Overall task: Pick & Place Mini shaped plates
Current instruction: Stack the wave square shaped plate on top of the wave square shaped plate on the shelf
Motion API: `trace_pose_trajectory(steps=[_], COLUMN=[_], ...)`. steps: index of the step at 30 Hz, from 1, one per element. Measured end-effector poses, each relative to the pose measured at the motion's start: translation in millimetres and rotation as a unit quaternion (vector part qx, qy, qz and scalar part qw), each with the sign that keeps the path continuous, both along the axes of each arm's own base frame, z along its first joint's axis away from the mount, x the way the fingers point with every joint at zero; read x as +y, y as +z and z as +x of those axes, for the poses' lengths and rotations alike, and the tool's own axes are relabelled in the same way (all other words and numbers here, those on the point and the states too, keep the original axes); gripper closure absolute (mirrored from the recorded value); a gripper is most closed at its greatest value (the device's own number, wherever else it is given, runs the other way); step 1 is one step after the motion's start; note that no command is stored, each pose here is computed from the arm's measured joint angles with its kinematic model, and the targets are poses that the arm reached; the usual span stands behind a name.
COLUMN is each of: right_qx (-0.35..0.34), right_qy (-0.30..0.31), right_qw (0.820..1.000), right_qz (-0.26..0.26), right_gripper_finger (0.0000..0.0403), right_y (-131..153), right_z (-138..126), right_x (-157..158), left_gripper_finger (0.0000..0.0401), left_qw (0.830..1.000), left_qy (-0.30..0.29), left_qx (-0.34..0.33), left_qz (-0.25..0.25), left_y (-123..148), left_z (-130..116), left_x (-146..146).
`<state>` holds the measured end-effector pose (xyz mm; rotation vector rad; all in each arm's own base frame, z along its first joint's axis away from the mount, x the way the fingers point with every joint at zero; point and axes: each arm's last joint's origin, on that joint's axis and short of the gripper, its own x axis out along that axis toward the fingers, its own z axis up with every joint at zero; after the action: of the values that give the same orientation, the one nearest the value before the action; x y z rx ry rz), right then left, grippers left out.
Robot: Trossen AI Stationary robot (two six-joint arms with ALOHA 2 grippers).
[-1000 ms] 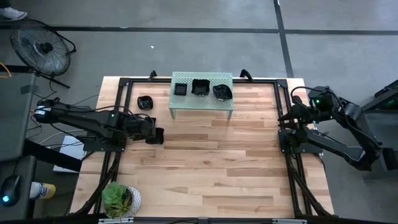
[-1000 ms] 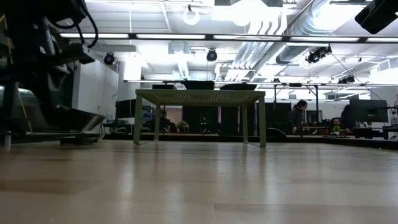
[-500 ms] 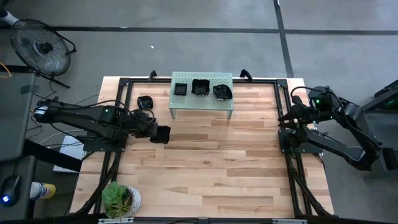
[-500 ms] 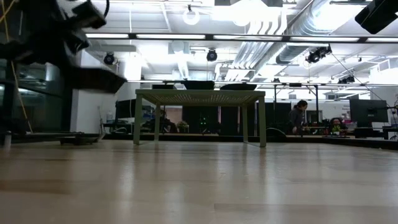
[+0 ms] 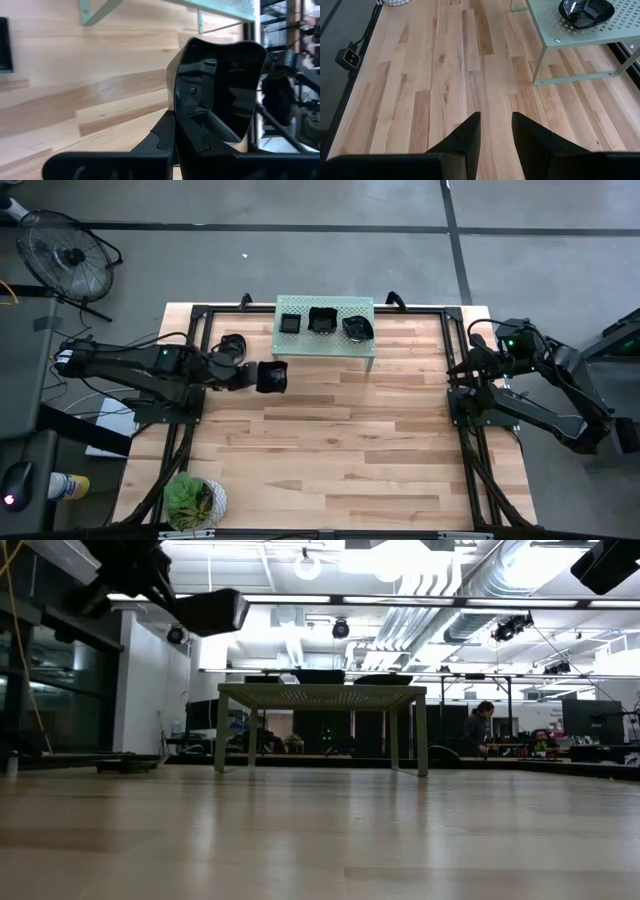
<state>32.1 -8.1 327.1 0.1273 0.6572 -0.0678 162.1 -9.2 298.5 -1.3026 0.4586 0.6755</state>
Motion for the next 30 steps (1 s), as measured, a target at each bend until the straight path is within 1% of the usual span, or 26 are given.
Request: trace_pose_trajectory(steps=[5,8,12,15,19,26,30], right_qx=[0.000,0.000,0.000,0.000,0.000,0.000,0.000], right_qy=[0.000,0.000,0.000,0.000,0.000,0.000,0.000], right_qw=[1.000,1.000,1.000,1.000,1.000,1.000,1.000], right_qz=[0.000,0.000,0.000,0.000,0.000,0.000,0.000], right_gripper_finger=[0.0297,0.0297,0.0297,0.0297,0.0297,0.0297,0.0297], right_y=[0.0,0.0,0.0,0.0,0.0,0.0,0.0], right_z=[0.0,0.0,0.0,0.0,0.0,0.0,0.0], right_x=[0.0,0.0,0.0,0.0,0.0,0.0,0.0], left_gripper_finger=[0.0401,0.0401,0.0401,0.0401,0.0401,0.0401,0.0401], left_qw=[1.000,0.999,0.996,0.994,0.992,0.987,0.983], left_qy=[0.008,0.013,0.017,0.022,0.025,0.030,0.035], left_qx=[-0.021,-0.045,-0.085,-0.095,-0.103,-0.117,-0.124], left_qz=[0.011,0.014,0.030,0.043,0.061,0.108,0.130], left_y=[2.6,6.3,13.1,20.0,33.7,67.7,88.3], left_z=[3.8,6.3,11.0,13.3,19.5,35.4,46.2], left_x=[0.4,0.6,0.9,1.3,1.5,1.9,13.3])
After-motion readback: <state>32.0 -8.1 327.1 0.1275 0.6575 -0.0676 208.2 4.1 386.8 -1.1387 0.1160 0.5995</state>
